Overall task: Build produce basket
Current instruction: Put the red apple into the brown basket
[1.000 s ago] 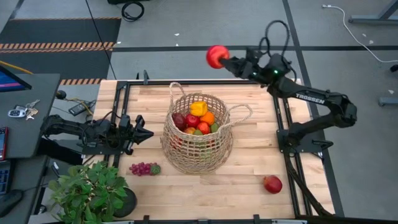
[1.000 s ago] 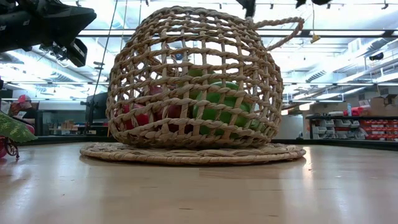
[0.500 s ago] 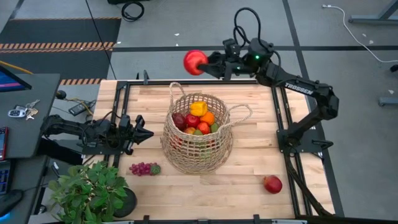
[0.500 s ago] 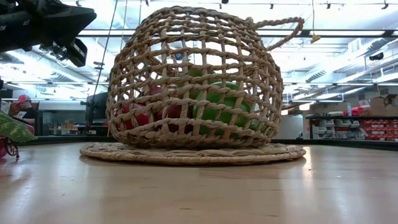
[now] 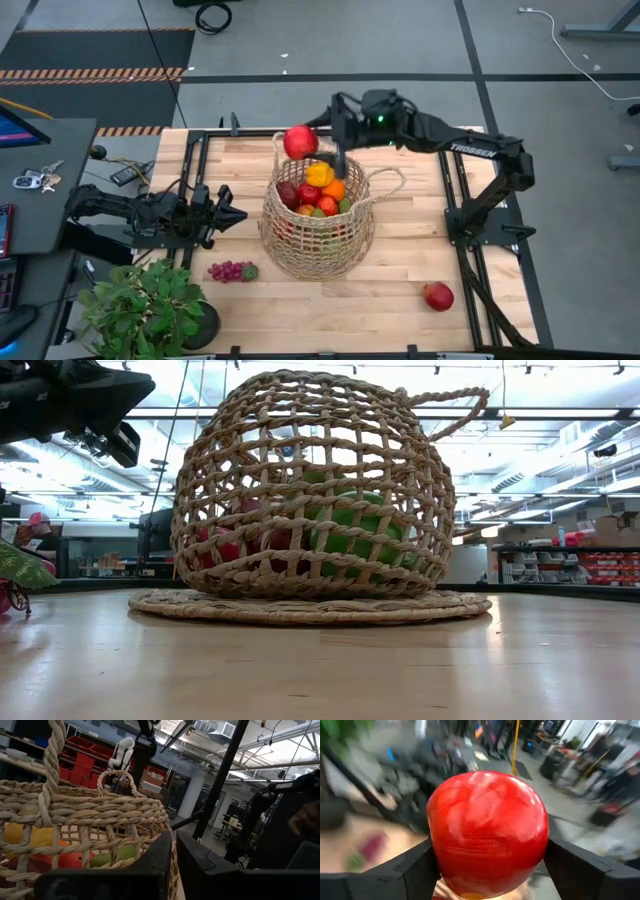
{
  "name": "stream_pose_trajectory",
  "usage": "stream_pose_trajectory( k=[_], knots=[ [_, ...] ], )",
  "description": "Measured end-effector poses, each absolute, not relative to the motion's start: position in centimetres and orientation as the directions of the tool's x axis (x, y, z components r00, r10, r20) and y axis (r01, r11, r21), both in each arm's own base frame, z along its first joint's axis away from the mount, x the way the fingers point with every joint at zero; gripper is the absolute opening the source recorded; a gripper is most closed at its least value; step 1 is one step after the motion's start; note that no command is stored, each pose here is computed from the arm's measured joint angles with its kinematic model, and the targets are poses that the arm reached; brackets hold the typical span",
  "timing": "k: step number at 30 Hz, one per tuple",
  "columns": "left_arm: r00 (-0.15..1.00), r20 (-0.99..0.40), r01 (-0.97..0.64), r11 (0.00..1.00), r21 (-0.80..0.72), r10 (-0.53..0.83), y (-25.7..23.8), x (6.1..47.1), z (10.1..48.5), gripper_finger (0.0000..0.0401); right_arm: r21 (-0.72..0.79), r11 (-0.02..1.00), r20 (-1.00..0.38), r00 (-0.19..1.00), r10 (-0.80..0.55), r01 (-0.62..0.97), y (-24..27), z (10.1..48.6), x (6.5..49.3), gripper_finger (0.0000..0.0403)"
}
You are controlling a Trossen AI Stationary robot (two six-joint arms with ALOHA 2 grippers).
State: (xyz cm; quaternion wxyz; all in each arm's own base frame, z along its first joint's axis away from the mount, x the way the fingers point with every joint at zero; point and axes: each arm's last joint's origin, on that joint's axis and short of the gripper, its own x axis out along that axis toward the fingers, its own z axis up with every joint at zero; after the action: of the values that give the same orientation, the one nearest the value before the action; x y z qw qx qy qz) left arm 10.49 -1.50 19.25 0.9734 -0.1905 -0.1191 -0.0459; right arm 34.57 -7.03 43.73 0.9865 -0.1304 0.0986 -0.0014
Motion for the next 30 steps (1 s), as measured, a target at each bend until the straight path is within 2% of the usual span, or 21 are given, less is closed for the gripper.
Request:
stream_pose_trajectory(
  k=[5,9,13,19,22,24,27,30],
  knots=[
    [0.967,0.249,0.135,0.923,-0.36,-0.044,-1.5,10.5,19.2,0.0028,-0.579,0.815,-0.265,0.945,-0.19,0.001,-5.2,42.5,35.5,0.0325],
    [0.967,0.249,0.135,0.923,-0.36,-0.044,-1.5,10.5,19.2,0.0032,-0.756,0.654,-0.287,0.904,-0.317,-0.011,-3.9,41.8,36.2,0.0325],
    [0.968,0.247,0.134,0.923,-0.36,-0.044,-1.5,10.5,19.2,0.0036,-0.856,0.514,-0.289,0.872,-0.395,-0.051,-2.8,41.3,36.7,0.0324],
    [0.967,0.25,0.135,0.923,-0.36,-0.044,-1.5,10.5,19.3,0.0029,-0.925,0.362,-0.29,0.829,-0.478,-0.115,-1.4,40.7,37.1,0.0324],
    [0.967,0.25,0.135,0.923,-0.36,-0.044,-1.5,10.5,19.2,0.0028,-0.926,0.359,-0.293,0.826,-0.481,-0.119,-1.1,40.5,37.3,0.0324],
    [0.968,0.249,0.135,0.923,-0.36,-0.044,-1.5,10.5,19.2,0.0031,-0.913,0.398,-0.296,0.824,-0.484,-0.094,-1.1,40.4,37.4,0.0324],
    [0.967,0.25,0.135,0.923,-0.36,-0.044,-1.5,10.5,19.2,0.0035,-0.835,0.55,-0.297,0.823,-0.484,0.023,-1.4,40.4,37.4,0.0324],
    [0.967,0.25,0.135,0.923,-0.36,-0.044,-1.5,10.5,19.2,0.0035,-0.664,0.727,-0.319,0.814,-0.486,0.174,-2.1,40.2,37.3,0.0324]
  ],
)
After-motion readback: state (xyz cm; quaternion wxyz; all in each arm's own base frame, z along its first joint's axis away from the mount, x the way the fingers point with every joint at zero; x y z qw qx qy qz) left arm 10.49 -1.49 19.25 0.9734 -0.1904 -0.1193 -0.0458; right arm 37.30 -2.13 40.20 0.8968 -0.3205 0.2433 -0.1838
